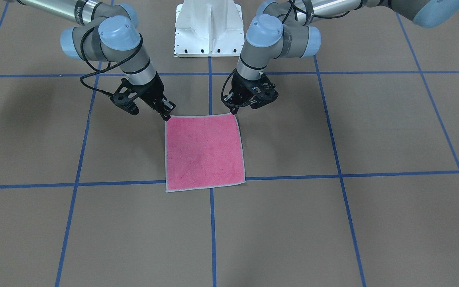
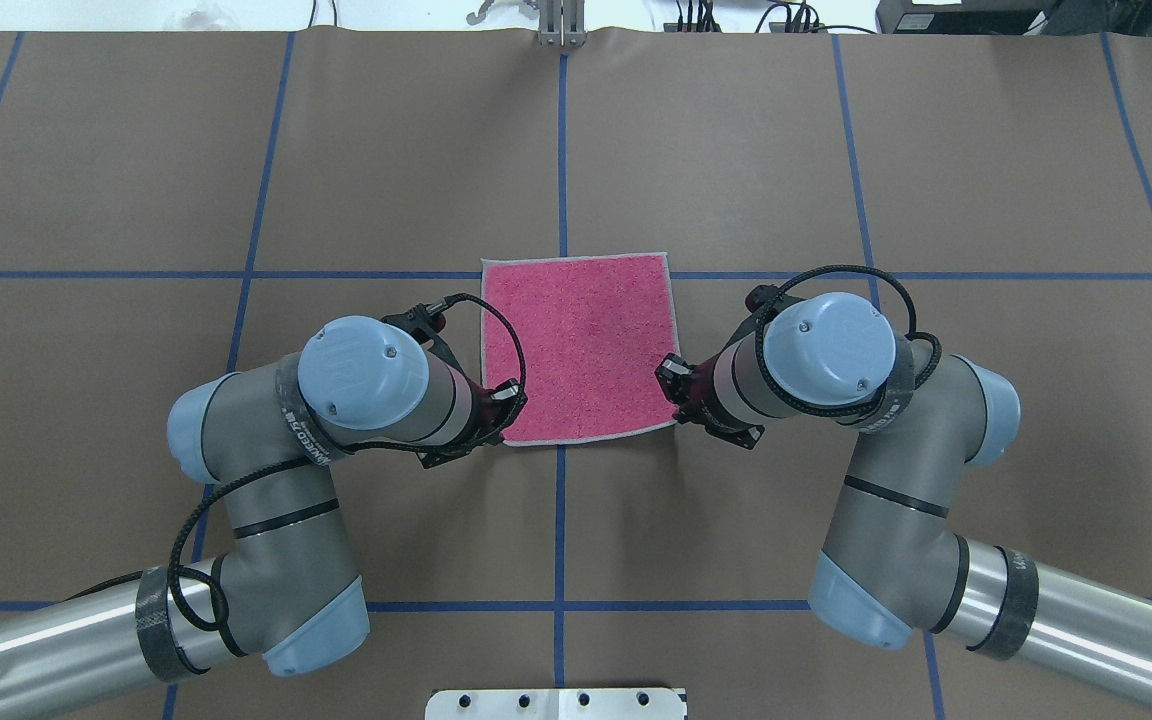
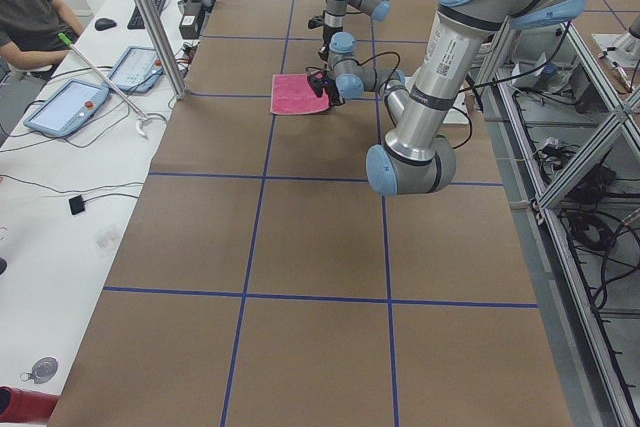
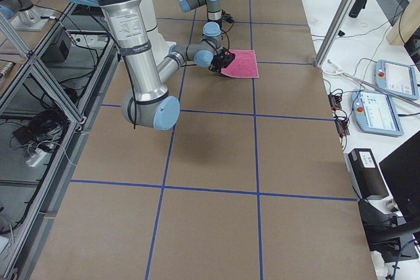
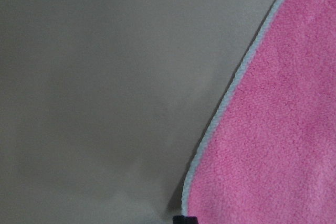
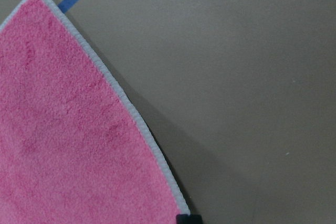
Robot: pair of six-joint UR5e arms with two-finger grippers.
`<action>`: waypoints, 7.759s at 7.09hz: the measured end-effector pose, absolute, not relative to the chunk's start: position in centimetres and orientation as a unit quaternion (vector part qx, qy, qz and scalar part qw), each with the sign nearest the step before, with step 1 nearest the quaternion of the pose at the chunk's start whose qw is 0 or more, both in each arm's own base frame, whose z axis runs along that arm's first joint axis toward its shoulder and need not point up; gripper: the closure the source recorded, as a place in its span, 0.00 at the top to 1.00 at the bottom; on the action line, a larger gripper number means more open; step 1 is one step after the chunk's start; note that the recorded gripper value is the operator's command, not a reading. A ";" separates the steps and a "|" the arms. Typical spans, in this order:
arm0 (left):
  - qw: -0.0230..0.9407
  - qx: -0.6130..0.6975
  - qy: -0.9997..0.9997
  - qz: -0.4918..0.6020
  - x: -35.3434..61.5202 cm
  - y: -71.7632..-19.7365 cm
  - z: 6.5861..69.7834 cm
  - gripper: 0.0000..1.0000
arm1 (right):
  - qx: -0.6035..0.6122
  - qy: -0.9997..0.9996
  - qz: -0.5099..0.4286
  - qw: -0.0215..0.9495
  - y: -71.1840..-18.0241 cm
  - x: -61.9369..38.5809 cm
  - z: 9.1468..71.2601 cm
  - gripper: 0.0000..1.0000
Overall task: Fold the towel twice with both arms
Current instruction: 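Lift both near corners and fold them over toward the far edge, then lower the folded edge onto the far edge and open both grippers, then raise both grippers away from the folded towel, then lower the right gripper and grasp the folded towel's end nearest it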
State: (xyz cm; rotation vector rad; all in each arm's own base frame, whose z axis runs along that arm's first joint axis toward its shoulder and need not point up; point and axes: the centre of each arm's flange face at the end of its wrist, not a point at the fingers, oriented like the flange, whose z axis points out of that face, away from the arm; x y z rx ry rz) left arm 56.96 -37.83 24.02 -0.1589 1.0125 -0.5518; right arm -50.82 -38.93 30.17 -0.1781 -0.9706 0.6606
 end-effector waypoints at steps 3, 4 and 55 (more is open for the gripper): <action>0.829 -0.074 0.489 -0.262 55.6 -37.4 23.4 0.00 | -0.086 -0.468 0.308 0.824 -38.3 -49.3 29.5 0.00; 0.827 -0.075 0.492 -0.261 55.0 -37.0 23.4 0.00 | -0.088 -0.468 0.308 0.823 -38.0 -48.8 29.6 0.00; 0.781 -0.057 0.510 -0.355 51.4 -56.6 23.1 1.00 | -0.167 -0.440 0.503 0.725 -44.5 -53.4 32.1 0.49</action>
